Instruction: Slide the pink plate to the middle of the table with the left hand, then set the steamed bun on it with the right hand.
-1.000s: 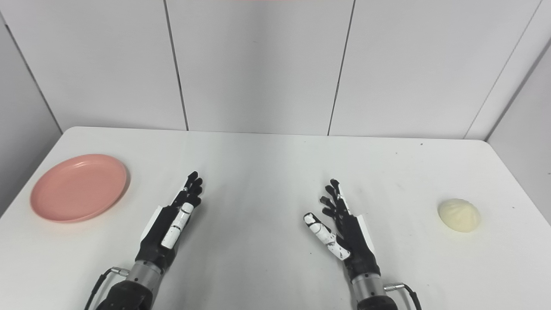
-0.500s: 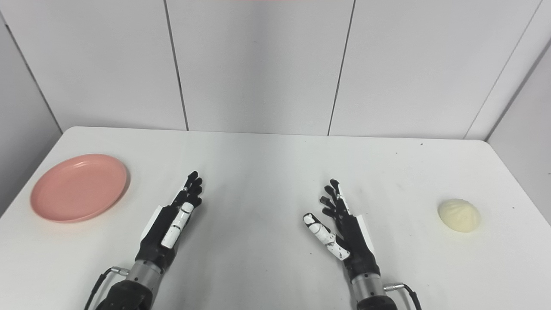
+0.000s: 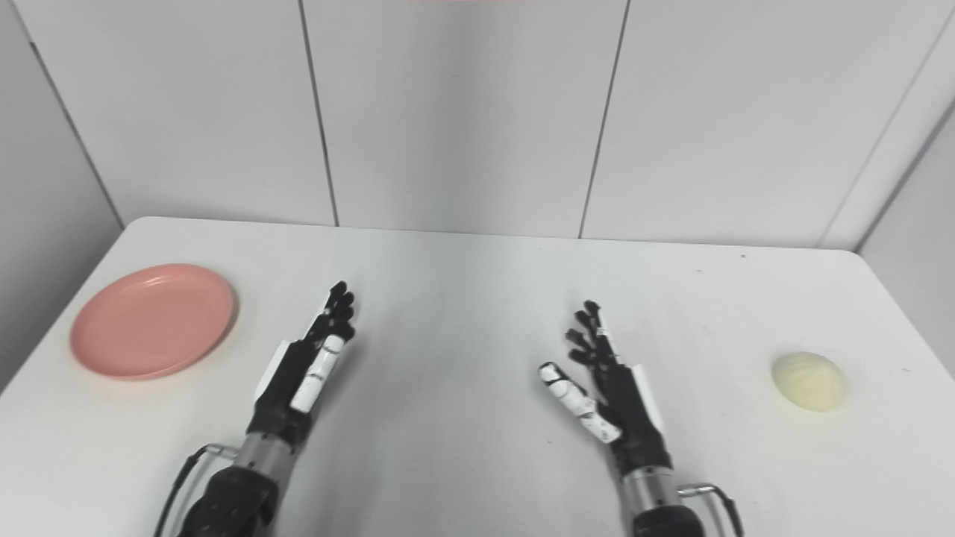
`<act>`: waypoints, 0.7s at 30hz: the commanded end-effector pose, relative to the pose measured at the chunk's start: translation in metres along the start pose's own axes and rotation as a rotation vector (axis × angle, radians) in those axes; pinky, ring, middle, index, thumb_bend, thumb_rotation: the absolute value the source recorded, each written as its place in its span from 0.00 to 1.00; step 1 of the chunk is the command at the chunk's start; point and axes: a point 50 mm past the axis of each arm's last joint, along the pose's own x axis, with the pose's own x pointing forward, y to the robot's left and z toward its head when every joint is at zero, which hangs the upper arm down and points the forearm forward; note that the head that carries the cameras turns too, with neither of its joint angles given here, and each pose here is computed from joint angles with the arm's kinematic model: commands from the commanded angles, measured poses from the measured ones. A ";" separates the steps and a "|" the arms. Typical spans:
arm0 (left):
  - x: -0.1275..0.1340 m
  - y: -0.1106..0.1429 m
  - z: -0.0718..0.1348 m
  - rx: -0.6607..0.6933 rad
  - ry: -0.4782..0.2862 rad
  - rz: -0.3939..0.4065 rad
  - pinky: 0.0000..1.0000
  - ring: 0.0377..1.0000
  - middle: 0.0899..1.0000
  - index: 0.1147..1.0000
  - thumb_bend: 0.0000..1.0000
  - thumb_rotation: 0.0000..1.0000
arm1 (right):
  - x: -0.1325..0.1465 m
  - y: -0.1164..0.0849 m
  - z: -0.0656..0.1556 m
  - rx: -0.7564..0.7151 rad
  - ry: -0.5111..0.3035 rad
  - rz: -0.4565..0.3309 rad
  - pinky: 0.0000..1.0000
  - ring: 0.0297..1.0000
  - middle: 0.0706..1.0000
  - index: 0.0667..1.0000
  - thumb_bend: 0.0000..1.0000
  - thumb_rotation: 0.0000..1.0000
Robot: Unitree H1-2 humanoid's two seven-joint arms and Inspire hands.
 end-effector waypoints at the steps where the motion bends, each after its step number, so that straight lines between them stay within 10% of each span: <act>1: 0.009 0.003 0.004 -0.022 -0.061 0.054 0.99 1.00 1.00 1.00 0.65 0.89 | -0.003 -0.005 -0.006 0.018 -0.026 -0.002 0.91 0.92 0.97 1.00 0.47 0.73; 21: 0.051 0.086 0.068 0.078 -0.202 0.329 1.00 1.00 1.00 1.00 0.69 0.89 | -0.005 -0.022 -0.001 0.082 -0.015 -0.015 1.00 0.97 1.00 1.00 0.32 0.70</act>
